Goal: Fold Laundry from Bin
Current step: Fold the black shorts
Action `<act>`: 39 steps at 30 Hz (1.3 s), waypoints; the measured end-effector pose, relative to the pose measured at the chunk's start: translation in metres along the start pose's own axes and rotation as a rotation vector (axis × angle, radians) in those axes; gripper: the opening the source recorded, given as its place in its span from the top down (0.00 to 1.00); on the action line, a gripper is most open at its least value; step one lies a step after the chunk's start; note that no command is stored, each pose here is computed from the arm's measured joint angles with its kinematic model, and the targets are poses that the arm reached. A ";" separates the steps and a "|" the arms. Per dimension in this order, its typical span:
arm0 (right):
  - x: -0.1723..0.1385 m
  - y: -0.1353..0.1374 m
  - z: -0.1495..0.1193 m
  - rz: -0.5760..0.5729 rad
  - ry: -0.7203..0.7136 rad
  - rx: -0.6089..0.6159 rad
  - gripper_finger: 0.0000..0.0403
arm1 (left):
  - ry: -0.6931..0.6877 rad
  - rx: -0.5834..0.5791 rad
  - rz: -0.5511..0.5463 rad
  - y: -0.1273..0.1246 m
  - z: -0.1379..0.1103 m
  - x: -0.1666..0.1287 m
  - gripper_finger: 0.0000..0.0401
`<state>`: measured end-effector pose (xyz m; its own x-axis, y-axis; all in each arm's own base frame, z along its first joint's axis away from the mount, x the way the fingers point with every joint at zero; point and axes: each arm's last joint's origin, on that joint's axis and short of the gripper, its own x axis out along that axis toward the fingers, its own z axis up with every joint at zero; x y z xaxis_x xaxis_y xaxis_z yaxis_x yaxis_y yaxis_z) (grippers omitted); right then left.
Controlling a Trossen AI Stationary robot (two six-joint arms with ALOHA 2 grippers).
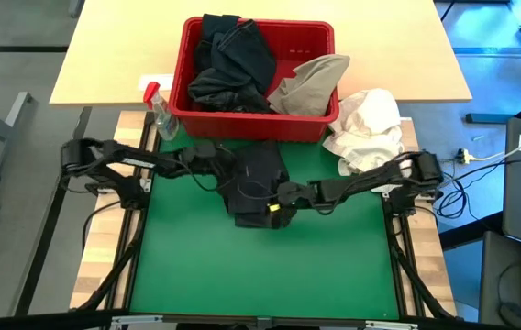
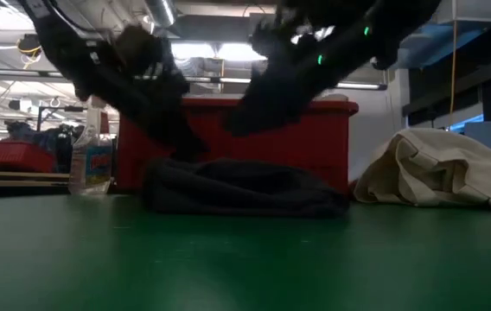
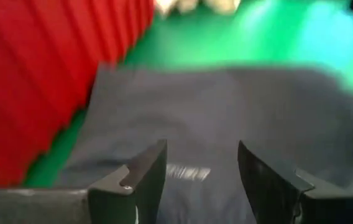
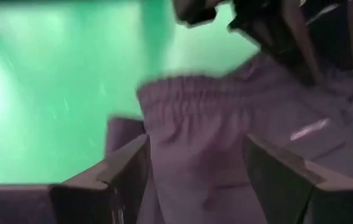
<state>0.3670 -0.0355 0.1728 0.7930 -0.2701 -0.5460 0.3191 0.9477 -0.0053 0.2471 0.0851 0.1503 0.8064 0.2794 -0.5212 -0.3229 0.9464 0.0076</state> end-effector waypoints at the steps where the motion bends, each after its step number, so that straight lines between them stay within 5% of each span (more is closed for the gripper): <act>1: 0.007 0.001 -0.008 0.004 0.036 -0.011 0.37 | 0.041 -0.004 0.020 0.002 -0.007 0.004 0.52; 7: 0.020 0.001 -0.045 0.055 0.293 -0.083 0.37 | 0.179 -0.046 0.103 0.017 -0.031 0.019 0.52; 11: 0.017 0.001 -0.046 0.101 0.327 -0.119 0.37 | 0.185 -0.086 0.103 0.022 -0.032 0.019 0.52; 25: -0.040 -0.002 0.002 0.170 0.204 -0.122 0.37 | -0.008 -0.167 -0.205 0.005 0.016 -0.026 0.52; 32: -0.050 -0.006 -0.012 0.149 0.376 -0.116 0.37 | 0.228 0.013 -0.262 -0.014 -0.005 -0.038 0.52; 39: -0.053 -0.008 -0.019 0.134 0.462 -0.104 0.37 | 0.248 0.454 -0.219 -0.036 -0.014 -0.032 0.52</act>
<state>0.3125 -0.0251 0.1860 0.5026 -0.0636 -0.8622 0.1578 0.9873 0.0192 0.2262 0.0394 0.1550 0.6721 0.0736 -0.7368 0.1291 0.9681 0.2145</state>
